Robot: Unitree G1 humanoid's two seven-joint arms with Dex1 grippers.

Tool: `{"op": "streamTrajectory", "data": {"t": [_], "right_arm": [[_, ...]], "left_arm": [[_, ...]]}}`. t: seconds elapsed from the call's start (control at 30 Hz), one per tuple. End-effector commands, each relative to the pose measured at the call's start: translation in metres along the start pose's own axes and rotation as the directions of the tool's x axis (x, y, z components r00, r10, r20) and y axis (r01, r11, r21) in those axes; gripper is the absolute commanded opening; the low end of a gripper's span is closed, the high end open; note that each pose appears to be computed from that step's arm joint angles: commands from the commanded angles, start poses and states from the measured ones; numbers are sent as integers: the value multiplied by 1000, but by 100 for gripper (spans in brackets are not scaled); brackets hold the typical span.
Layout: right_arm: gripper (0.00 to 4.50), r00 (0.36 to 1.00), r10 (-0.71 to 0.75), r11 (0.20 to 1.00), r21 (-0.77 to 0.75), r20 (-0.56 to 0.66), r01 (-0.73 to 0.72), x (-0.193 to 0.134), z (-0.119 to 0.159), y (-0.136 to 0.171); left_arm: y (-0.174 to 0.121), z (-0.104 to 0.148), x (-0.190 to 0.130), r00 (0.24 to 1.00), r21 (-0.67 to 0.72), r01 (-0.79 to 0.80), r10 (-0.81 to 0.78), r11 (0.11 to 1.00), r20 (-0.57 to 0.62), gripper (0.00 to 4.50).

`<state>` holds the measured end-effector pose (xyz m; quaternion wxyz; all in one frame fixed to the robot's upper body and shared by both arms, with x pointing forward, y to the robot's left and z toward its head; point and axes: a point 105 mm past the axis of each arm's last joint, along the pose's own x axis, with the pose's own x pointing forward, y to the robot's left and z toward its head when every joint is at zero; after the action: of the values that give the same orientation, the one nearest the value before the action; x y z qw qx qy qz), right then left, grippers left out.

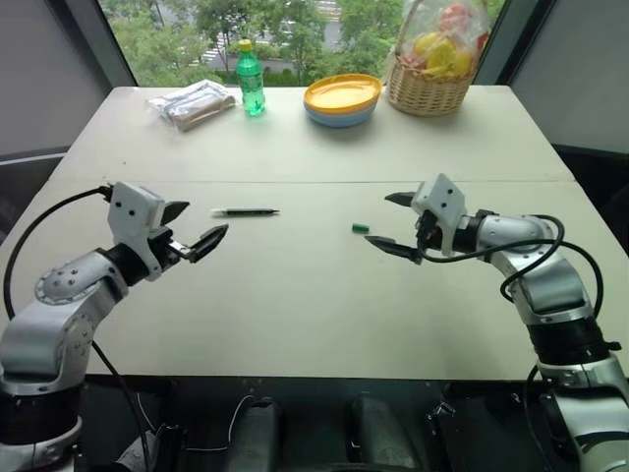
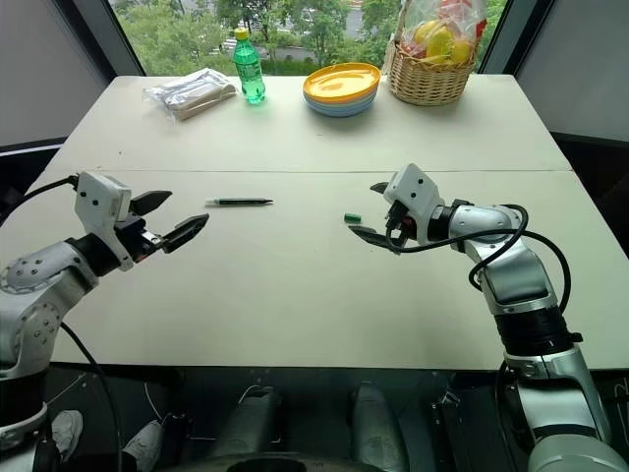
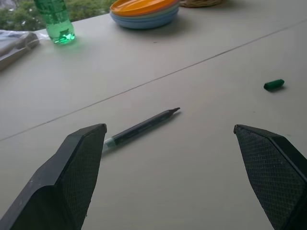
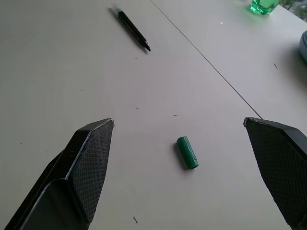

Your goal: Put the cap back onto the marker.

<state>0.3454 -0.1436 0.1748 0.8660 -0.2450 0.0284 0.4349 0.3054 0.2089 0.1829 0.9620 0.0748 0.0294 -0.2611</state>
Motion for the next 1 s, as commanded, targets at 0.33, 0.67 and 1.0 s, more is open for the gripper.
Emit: {"op": "streamTrajectory", "data": {"t": [0.33,0.67,1.0], "right_arm": [[450,1000,0,1000,-31,31,1,-1,10,-1],[450,1000,3,1000,-29,25,-2,-2,8,0],[450,1000,7,1000,-25,27,-6,-2,9,5]], "left_arm": [[6,16,-8,998,13,-36,36,999,51,447],[6,14,-8,999,23,-35,34,999,42,447],[11,6,1,1000,19,-19,18,1000,21,447]]}}
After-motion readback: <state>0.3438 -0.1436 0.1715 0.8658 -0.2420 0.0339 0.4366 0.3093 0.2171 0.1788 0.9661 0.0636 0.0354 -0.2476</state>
